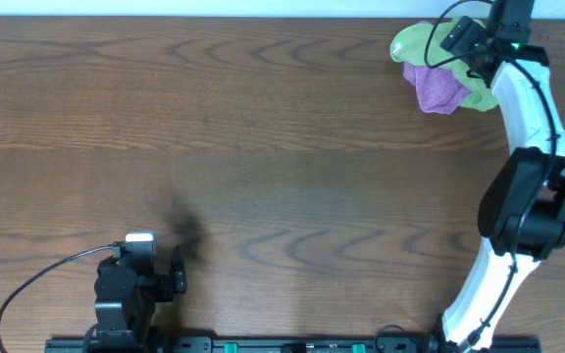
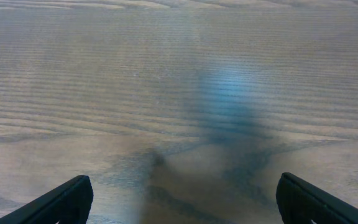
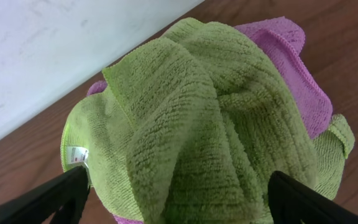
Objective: Fold the cloth
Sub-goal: 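Grasp the green cloth with the right gripper and lift it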
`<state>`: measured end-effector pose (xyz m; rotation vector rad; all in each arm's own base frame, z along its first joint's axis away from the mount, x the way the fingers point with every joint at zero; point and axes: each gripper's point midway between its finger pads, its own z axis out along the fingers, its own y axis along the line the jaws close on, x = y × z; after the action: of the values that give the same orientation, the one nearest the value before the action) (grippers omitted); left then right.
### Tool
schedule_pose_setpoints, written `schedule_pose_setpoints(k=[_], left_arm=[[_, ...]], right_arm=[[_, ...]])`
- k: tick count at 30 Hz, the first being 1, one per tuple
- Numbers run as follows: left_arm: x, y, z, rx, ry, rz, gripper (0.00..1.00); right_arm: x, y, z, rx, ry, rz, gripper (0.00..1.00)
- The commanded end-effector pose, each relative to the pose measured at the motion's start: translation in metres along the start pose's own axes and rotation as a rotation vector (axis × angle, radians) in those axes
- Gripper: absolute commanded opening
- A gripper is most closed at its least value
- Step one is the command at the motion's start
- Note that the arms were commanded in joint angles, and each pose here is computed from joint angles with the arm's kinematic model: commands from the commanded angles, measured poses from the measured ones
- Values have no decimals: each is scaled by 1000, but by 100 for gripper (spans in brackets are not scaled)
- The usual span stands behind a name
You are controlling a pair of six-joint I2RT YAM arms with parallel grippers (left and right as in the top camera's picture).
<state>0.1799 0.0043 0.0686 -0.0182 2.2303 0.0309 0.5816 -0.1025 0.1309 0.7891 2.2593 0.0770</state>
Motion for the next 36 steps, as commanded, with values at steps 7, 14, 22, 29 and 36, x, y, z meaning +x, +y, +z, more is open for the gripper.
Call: schedule_pose_setpoints(k=[7,14,22,29,36], left_arm=[[15,3,2,-18,54,1,95],[15,3,2,-18,54,1,95],[15,3,2,-18,54,1,96],[15,3,2,-18,54,1,95],[15,3,2,-18,54,1,95]], right_arm=[[7,0,11,-21,39,14,64],[13,-3,12,-8,63,12,52],[20,-6,17,2,81,6,12],[9,7,5,-42,78,-41,1],[-15,50,-58,-90,72,-141,1]])
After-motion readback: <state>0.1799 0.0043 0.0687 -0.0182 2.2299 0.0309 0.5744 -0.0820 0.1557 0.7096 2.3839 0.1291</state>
